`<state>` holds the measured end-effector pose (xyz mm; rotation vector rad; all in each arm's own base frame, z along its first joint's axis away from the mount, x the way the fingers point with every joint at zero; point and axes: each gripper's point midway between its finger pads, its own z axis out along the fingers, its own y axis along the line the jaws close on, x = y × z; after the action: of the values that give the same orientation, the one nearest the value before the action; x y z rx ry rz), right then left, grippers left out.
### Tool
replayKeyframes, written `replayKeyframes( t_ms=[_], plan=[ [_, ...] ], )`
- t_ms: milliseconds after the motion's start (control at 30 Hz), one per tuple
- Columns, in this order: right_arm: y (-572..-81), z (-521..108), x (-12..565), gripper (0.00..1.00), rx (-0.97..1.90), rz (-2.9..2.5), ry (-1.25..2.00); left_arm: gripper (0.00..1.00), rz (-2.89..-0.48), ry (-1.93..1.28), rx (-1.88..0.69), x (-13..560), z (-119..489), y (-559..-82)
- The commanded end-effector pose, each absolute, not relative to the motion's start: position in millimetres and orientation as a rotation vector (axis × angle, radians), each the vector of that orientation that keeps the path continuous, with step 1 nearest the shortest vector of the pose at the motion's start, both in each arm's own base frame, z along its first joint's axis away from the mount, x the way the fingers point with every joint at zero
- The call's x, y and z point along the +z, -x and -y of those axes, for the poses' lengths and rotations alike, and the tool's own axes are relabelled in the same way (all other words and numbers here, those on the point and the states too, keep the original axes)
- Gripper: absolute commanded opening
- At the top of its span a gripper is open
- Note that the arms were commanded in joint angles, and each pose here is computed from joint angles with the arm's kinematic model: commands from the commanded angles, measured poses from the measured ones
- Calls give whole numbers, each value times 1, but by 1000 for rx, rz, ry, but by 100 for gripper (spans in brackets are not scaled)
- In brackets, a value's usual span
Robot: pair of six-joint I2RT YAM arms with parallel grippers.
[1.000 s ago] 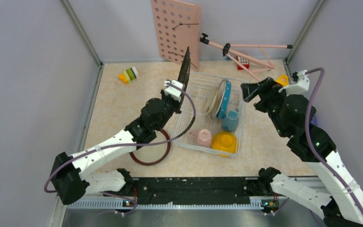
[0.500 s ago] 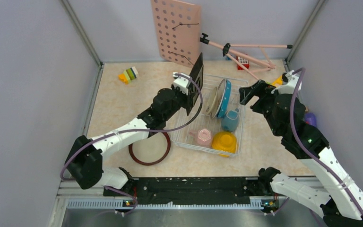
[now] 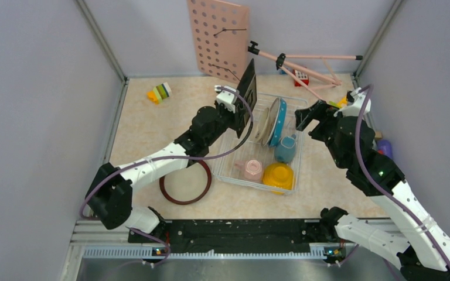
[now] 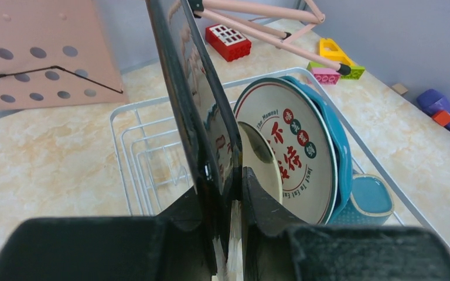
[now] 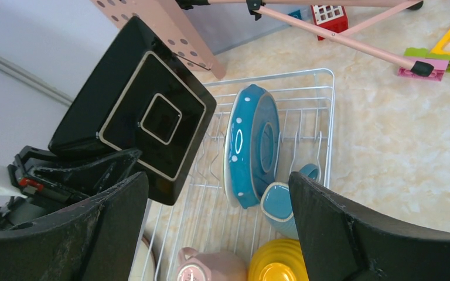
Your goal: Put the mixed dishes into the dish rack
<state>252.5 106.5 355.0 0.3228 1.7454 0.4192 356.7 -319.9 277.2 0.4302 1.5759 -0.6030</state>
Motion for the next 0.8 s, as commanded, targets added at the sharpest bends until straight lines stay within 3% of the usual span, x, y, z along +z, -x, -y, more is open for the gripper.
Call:
replayKeyframes(
  t_ms=[0,400,567,667,767],
  plan=[
    [-253,-102,360,87,421,-1717,-349,0,-1173,-246,-691,405,312,-360],
    [-253,-102,357,87,432,-1711,-371,0,-1285,-231,-633,315,319,-376],
    [-253,-102,355,87,431,-1717,-369,44,-1370,-272,-636,298,323,-373],
    [-253,-102,354,88,432,-1716,-368,53,-1380,-338,-671,297,327,-360],
    [-253,-104,353,88,439,-1716,-367,54,-1381,-392,-707,298,330,-349]
  ],
)
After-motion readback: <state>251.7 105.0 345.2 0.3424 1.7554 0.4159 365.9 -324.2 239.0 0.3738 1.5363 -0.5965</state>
